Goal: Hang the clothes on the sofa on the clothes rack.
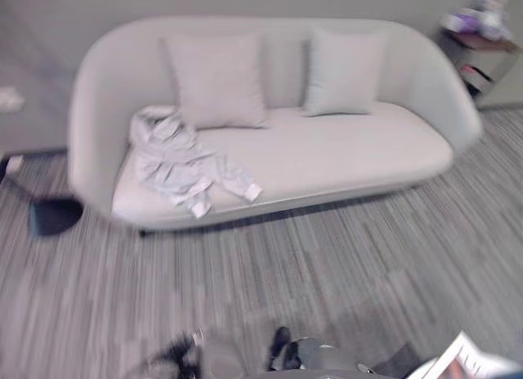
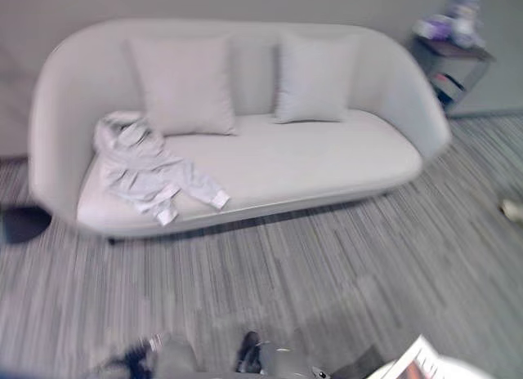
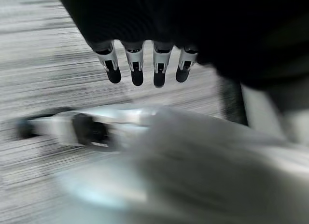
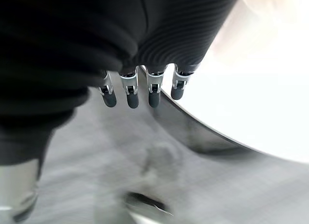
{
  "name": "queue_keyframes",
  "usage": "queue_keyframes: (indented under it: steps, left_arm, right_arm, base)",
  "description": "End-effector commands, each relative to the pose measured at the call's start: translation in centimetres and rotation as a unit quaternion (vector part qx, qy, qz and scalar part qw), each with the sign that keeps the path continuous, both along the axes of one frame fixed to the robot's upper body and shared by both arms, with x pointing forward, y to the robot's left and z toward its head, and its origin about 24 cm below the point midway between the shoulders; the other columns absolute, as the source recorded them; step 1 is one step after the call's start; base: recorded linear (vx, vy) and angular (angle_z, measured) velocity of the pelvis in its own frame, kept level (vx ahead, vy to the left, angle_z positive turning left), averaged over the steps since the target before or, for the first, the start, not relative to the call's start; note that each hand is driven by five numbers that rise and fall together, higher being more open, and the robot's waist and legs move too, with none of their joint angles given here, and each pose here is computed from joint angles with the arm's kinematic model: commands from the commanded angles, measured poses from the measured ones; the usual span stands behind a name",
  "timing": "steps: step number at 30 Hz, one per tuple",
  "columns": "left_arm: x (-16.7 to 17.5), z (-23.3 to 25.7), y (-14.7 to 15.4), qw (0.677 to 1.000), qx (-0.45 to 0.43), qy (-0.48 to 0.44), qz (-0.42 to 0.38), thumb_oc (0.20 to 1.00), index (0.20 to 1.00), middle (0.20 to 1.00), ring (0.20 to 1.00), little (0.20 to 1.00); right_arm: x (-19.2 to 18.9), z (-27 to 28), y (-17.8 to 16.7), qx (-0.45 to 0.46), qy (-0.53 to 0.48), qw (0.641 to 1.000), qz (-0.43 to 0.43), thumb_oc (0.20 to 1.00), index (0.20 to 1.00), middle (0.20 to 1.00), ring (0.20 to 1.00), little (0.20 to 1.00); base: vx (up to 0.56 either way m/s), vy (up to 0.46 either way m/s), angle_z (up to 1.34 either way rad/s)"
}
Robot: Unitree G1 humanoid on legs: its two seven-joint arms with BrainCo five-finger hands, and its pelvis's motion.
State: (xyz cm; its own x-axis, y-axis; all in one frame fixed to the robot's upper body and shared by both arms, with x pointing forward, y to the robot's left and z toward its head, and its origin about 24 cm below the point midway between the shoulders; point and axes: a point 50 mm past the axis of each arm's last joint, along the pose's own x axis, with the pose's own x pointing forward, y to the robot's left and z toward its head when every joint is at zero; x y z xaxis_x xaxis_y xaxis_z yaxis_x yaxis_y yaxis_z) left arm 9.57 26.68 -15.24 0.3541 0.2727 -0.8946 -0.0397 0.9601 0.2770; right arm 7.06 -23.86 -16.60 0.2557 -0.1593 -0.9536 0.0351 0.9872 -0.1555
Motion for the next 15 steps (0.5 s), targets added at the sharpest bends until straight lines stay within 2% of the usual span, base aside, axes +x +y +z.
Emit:
queue_keyframes:
  steps: [1, 2, 3, 4, 5, 6, 7, 8, 9, 10, 11, 15]
  left_arm:
    - [-0.6, -1.2, -3.7, 0.998, -0.041, 0.028, -0.039, 1.0, 1.0, 1.0, 1.0, 1.0]
    - [-0.7, -1.2, -3.7, 0.998, -0.041, 0.029, -0.039, 1.0, 1.0, 1.0, 1.0, 1.0]
    - [-0.9, -1.2, -3.3, 0.998, -0.039, 0.03, -0.032, 1.0, 1.0, 1.0, 1.0, 1.0]
    - [-1.3, -1.2, -3.1, 0.999, -0.042, 0.03, -0.016, 1.0, 1.0, 1.0, 1.0, 1.0]
    - [-1.3, -1.2, -3.2, 0.999, -0.042, 0.03, -0.016, 1.0, 1.0, 1.0, 1.0, 1.0]
    - [-1.5, -1.2, -3.1, 0.998, -0.047, 0.032, -0.009, 1.0, 1.0, 1.0, 1.0, 1.0]
    - [-1.8, -1.3, -3.2, 0.998, -0.053, 0.031, 0.014, 1.0, 1.0, 1.0, 1.0, 1.0]
    - [-1.8, -1.3, -3.2, 0.998, -0.053, 0.031, 0.014, 1.0, 1.0, 1.0, 1.0, 1.0]
    - [-1.7, -1.3, -3.0, 0.998, -0.05, 0.03, 0.013, 1.0, 1.0, 1.0, 1.0, 1.0]
    - [-0.9, -1.1, -3.3, 0.999, -0.05, 0.019, 0.001, 1.0, 1.0, 1.0, 1.0, 1.0]
    - [-0.6, -1.1, -3.6, 0.998, -0.053, 0.015, -0.004, 1.0, 1.0, 1.0, 1.0, 1.0]
    - [0.1, -1.2, -4.4, 0.998, -0.063, 0.004, 0.001, 1.0, 1.0, 1.0, 1.0, 1.0]
  right_arm:
    - [4.3, 2.1, -2.7, -0.051, -0.106, 0.993, 0.02, 1.0, 1.0, 1.0, 1.0, 1.0]
    - [4.2, 2.1, -2.7, -0.051, -0.105, 0.993, 0.02, 1.0, 1.0, 1.0, 1.0, 1.0]
    - [6.7, 3.7, -3.6, -0.073, -0.157, 0.983, 0.064, 1.0, 1.0, 1.0, 1.0, 1.0]
    - [10.9, 7.0, -3.6, -0.09, -0.254, 0.955, 0.124, 1.0, 1.0, 1.0, 1.0, 1.0]
    - [10.9, 7.0, -3.7, -0.09, -0.254, 0.955, 0.124, 1.0, 1.0, 1.0, 1.0, 1.0]
    - [13.9, 9.3, -3.3, -0.104, -0.299, 0.928, 0.195, 1.0, 1.0, 1.0, 1.0, 1.0]
    - [17.4, 12.8, -0.9, -0.114, -0.374, 0.876, 0.283, 1.0, 1.0, 1.0, 1.0, 1.0]
    - [17.4, 12.8, -1.0, -0.114, -0.374, 0.876, 0.283, 1.0, 1.0, 1.0, 1.0, 1.0]
    - [18.1, 13.8, -0.4, -0.123, -0.388, 0.859, 0.312, 1.0, 1.0, 1.0, 1.0, 1.0]
    - [19.3, 15.7, 0.7, -0.135, -0.418, 0.825, 0.355, 1.0, 1.0, 1.0, 1.0, 1.0]
    - [19.7, 16.5, 1.0, -0.142, -0.431, 0.81, 0.371, 1.0, 1.0, 1.0, 1.0, 1.0]
    - [20.8, 16.9, 2.2, -0.148, -0.435, 0.791, 0.404, 1.0, 1.0, 1.0, 1.0, 1.0]
  base:
    - [0.32, -0.038, 0.07]
    - [0.35, 0.013, -0.03]
    - [0.48, 0.106, -0.16]
    - [0.48, 0.107, -0.38]
    - [0.48, 0.154, -0.62]
    - [0.53, 0.232, -1.41]
    - [0.53, 0.233, -1.86]
    - [0.44, 0.244, -2.03]
    - [0.21, 0.149, -1.41]
    - [0.24, 0.176, -0.97]
    - [0.14, 0.099, -0.57]
    - [0.01, 0.049, 0.36]
